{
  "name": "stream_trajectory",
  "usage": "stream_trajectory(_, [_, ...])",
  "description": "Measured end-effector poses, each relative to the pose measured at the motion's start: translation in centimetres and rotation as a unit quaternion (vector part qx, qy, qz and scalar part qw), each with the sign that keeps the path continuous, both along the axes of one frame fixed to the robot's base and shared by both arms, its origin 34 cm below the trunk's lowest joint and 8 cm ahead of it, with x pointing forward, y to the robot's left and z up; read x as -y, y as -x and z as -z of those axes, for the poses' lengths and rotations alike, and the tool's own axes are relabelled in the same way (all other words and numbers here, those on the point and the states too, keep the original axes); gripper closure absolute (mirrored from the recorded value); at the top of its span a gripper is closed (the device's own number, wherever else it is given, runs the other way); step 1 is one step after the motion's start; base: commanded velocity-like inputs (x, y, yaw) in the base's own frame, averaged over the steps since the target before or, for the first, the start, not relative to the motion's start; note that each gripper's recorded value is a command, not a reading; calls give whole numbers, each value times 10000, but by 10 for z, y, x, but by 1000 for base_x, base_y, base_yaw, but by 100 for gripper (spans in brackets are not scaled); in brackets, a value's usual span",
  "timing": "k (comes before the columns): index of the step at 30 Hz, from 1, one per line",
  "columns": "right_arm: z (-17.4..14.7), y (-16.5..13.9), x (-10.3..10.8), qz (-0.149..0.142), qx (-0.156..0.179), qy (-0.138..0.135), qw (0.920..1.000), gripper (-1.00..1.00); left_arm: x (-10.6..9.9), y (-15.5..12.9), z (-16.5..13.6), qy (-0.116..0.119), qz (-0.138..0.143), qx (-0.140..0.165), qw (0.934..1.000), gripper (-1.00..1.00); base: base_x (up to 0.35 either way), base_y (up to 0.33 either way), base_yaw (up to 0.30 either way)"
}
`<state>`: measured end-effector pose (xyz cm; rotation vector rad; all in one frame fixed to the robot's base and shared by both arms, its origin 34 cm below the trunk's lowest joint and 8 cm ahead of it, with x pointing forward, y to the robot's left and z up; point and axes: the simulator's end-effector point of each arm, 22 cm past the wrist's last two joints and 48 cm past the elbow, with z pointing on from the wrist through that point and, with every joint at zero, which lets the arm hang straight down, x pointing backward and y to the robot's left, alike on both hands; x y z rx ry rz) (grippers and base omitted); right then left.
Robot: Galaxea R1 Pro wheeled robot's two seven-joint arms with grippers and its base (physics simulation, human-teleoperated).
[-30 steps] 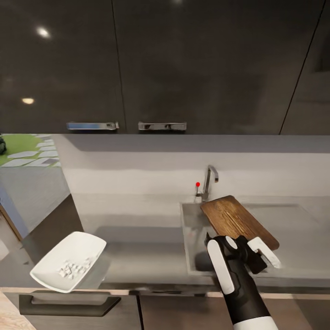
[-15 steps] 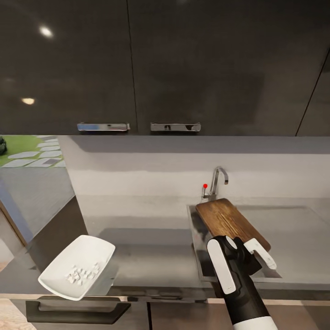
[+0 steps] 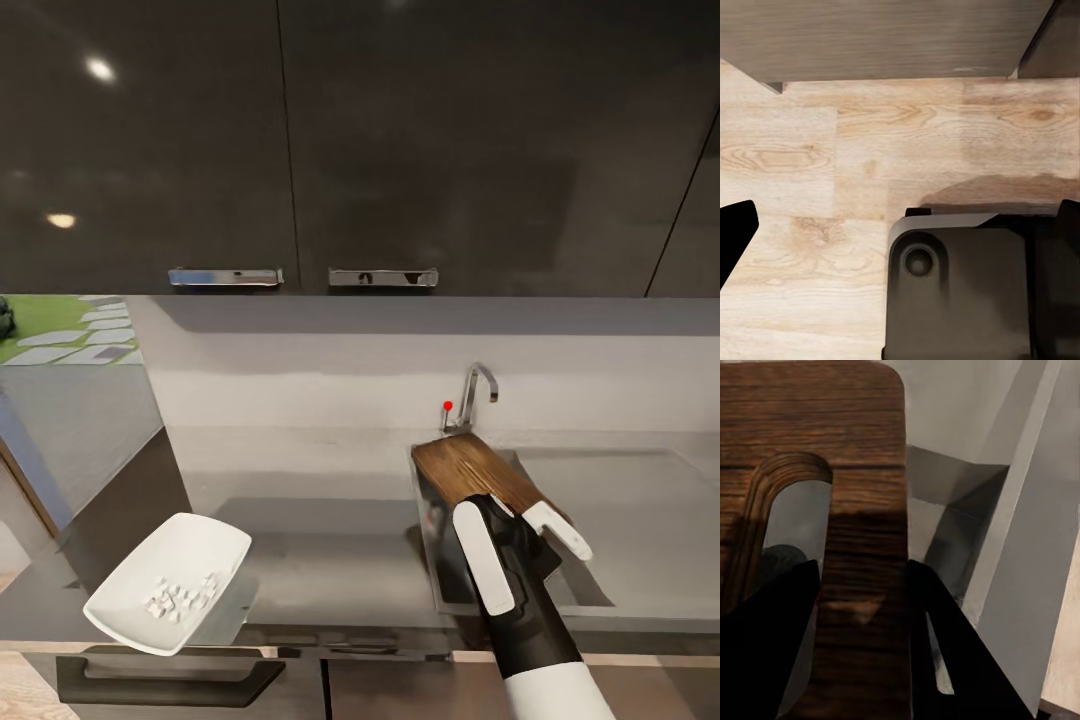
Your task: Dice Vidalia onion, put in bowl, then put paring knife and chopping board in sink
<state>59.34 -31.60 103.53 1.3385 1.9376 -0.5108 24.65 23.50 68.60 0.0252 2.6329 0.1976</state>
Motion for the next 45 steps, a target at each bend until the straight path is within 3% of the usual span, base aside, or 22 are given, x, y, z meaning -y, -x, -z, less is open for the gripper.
stream_trajectory(4, [-3,-10,-7,-60,44,-210,9998,100,0,0,0,1,0,1,10000,-100,0,0,0])
stream_trajectory(11, [3,-15,-11,-23,-106,-352,9993,100,0,1,0,-4,-2,-9,10000,-100,0,0,0])
stream_trajectory(17, [20,6,-5,551,-351,-412,9970,100,-1,1,0,-4,-4,-8,10000,-100,0,0,0])
stream_trajectory(21, [32,20,13,1096,-383,-670,9910,100,-1,1,0,-8,-5,-8,10000,-100,0,0,0])
stream_trajectory(23, [34,23,16,1177,-387,-717,9897,100,-1,1,0,-9,-3,-7,10000,-100,0,0,0])
stream_trajectory(45, [32,23,18,1217,-335,-785,9889,100,-1,0,0,-3,-5,1,10000,-100,81,0,0])
